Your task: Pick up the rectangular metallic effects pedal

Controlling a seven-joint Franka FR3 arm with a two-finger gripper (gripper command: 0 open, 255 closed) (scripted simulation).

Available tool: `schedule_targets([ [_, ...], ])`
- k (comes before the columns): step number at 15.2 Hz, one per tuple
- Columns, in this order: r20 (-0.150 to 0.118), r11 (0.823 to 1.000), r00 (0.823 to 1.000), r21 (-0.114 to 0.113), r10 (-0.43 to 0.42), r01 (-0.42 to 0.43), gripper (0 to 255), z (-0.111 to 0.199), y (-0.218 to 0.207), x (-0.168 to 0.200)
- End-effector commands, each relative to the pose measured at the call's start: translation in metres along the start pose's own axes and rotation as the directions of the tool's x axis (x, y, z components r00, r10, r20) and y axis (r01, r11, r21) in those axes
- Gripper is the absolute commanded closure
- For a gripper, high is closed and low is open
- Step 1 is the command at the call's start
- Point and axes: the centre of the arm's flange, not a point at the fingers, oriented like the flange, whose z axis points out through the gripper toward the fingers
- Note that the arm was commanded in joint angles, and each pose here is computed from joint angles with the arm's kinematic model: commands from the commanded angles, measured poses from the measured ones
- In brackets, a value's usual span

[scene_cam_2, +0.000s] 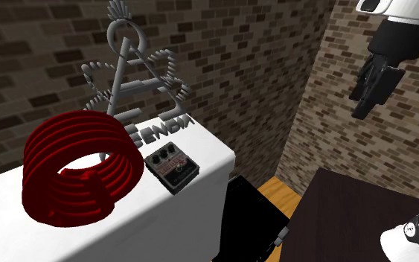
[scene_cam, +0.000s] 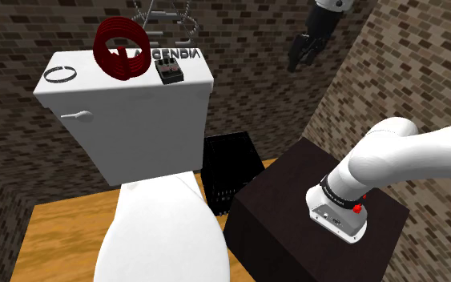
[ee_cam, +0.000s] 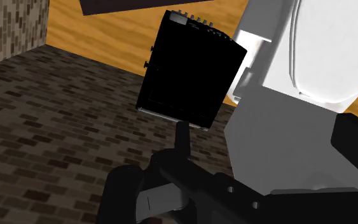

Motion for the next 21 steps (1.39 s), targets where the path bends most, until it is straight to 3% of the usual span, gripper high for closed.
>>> schedule_targets([
  [1,0.0,1.0,1.0,0.0,0.0,0.0,0,0.0,0.0,0.0],
  [11,-0.105,0.994,0.992,-0.092,-0.076,0.066,0,0.017,-0.096,0.084],
  [21,-0.201,0.975,0.966,-0.189,-0.159,0.121,0,0.034,-0.197,0.163],
])
